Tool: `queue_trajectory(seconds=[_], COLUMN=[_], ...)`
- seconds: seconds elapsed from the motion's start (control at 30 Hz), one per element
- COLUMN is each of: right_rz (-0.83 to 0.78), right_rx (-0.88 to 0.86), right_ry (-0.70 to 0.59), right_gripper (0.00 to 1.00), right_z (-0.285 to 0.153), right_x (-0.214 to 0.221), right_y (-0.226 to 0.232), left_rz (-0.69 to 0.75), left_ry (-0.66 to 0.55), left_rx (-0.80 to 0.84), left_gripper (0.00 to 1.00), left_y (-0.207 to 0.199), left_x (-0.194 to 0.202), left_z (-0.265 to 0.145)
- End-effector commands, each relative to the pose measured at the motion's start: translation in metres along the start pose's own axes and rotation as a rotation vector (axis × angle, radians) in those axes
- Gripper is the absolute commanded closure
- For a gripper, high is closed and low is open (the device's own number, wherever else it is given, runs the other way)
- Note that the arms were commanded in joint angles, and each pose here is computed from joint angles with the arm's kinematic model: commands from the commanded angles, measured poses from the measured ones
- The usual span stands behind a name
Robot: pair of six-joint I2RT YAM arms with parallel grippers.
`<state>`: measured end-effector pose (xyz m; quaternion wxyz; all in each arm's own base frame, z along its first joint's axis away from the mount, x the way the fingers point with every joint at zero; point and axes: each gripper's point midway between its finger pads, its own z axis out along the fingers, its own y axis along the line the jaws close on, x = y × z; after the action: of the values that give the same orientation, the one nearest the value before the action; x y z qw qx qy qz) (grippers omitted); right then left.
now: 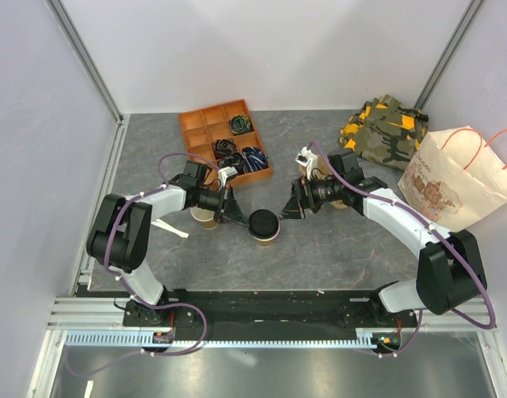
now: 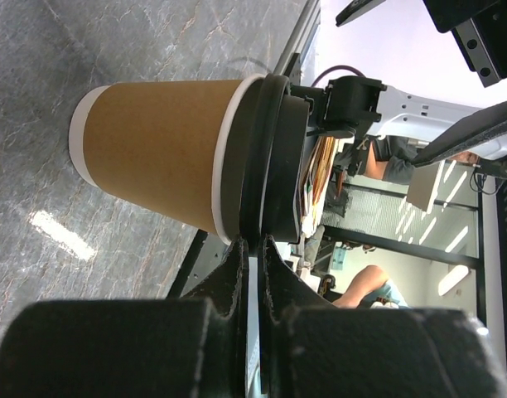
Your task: Pack the takeout coffee
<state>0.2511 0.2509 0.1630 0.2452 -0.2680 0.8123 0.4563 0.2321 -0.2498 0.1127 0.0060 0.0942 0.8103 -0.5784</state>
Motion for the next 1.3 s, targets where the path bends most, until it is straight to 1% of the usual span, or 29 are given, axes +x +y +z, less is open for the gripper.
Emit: queue_trajectory(seconds=[0.0, 0.3, 0.4, 0.63, 1.07, 1.27], right_rz=[-0.053, -0.047, -0.044, -0.04, -0.037, -0.038], right_rx=[-0.031, -0.044, -0.045, -0.051, -0.047, -0.046], right_ry=[-0.025, -0.019, -0.018, -0.013, -0.013, -0.01], right_gripper=[0.02, 0.02, 0.02, 0.02, 0.02, 0.02], right_z=[-0.004, -0.004, -0.004, -0.002, -0.002, -0.001], right_x=[-0.011, -0.008, -0.007, -0.007, -0.007, -0.006], right_y=[0.01, 0.012, 0.011, 0.011, 0.009, 0.009], left_rz=[0.061, 0.112, 0.107, 0.063, 0.035, 0.031], left_ry=[0.001, -0.012, -0.009, 0.012, 0.02, 0.018], left_rx=[0.018, 0.079, 0.097, 0.088, 0.052, 0.038], left_gripper=[0.95, 0.96, 0.96, 0.96, 0.95, 0.92], left_y=[-0.009, -0.034, -0.037, -0.026, -0.012, -0.009], left_x=[-0.007, -0.009, -0.008, -0.001, -0.004, -0.004], left_z=[0.0, -0.007, -0.008, -0.002, 0.003, 0.003])
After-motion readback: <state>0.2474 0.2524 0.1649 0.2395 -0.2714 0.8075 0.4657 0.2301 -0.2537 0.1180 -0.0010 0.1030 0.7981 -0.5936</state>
